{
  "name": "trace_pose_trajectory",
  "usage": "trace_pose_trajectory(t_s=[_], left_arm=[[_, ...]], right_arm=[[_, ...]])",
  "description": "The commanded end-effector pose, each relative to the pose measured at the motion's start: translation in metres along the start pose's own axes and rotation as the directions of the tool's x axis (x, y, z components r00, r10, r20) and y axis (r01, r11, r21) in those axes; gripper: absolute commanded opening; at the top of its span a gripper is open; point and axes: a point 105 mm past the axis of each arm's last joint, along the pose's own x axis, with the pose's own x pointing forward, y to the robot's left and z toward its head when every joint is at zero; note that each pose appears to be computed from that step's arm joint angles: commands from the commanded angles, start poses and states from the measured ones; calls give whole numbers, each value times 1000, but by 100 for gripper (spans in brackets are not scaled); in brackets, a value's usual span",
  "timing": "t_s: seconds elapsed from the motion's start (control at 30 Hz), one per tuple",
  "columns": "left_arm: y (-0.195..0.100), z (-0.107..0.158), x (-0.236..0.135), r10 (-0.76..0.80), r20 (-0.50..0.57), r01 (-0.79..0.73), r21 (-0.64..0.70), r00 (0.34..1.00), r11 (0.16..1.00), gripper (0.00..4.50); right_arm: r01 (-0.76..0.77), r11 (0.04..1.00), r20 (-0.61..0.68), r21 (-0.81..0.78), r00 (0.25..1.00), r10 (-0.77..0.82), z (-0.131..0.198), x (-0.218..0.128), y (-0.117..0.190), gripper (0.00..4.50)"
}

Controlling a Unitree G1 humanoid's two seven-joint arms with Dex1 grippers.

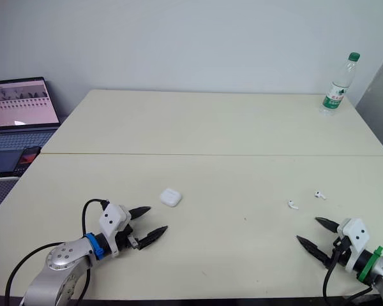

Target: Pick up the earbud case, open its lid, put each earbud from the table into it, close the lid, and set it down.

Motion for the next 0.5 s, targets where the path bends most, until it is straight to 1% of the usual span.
trace_pose_trajectory(t_s=[0.03,0.33,0.5], left_arm=[[-7,3,0,-42,2,42,12,999,999,450],[-5,5,-1,-30,16,30,-7,999,1000,450],[-8,13,-1,-21,75,24,-33,997,999,450]], right_arm=[[7,999,8,-41,1000,-6,7,-4,-5,448],[1,999,14,-54,1000,0,8,-2,-5,448],[-46,996,38,-79,998,49,12,0,2,448]])
